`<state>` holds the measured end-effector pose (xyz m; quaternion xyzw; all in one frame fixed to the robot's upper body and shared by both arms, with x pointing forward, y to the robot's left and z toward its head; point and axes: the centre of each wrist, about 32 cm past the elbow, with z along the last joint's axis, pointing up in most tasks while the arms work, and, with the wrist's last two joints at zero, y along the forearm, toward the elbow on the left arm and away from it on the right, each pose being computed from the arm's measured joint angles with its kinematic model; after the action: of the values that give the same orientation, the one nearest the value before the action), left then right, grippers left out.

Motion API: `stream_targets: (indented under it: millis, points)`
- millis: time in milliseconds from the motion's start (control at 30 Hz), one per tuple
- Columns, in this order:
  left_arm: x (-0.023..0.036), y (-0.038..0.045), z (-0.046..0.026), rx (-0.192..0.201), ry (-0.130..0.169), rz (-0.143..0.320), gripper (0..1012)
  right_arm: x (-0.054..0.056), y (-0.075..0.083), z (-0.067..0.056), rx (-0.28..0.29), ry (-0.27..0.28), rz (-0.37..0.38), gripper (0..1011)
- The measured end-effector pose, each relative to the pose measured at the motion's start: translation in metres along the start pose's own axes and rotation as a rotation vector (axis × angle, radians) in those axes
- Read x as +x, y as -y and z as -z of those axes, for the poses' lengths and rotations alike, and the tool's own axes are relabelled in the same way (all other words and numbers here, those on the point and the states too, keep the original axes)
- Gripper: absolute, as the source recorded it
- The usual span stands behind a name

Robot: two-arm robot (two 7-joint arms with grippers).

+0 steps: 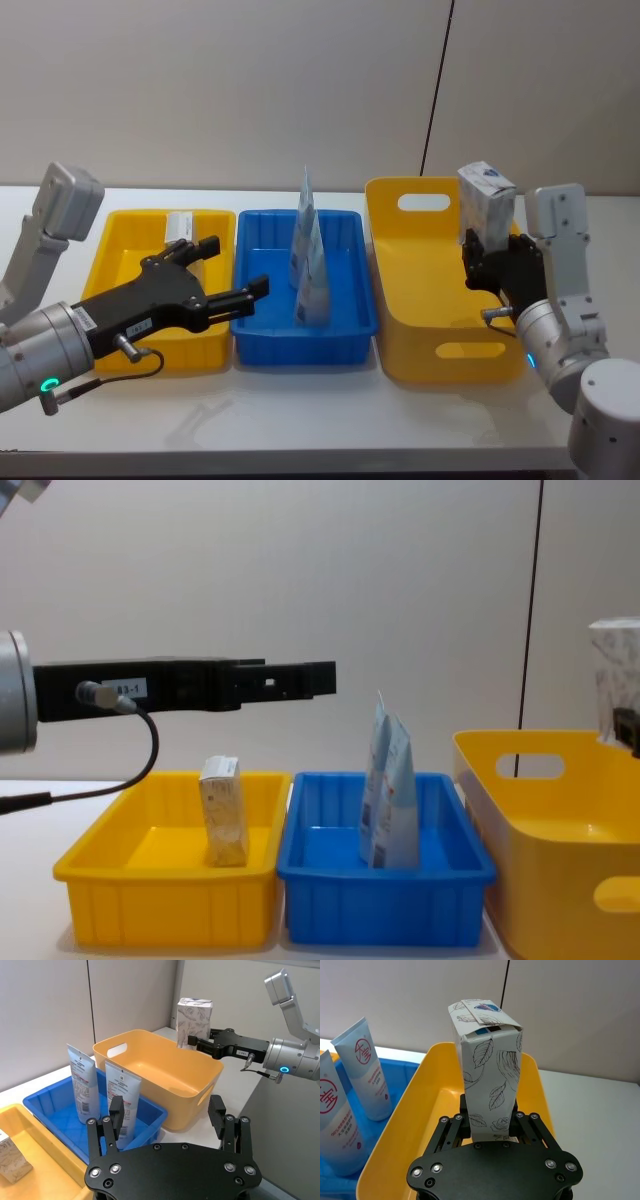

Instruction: Bimanual collaborative sorting of washing and personal care products

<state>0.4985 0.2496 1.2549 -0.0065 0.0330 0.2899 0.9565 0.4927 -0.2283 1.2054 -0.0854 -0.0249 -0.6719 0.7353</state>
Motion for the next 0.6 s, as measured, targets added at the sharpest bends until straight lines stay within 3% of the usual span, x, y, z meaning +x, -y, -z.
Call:
stream_targets:
  millis: [600]
  points:
    - [0.0001,0.0,0.0,0.0,0.0,0.0,1001,0.0042,-0.006,0.0016,-0.085,-0.018,-0.059,361]
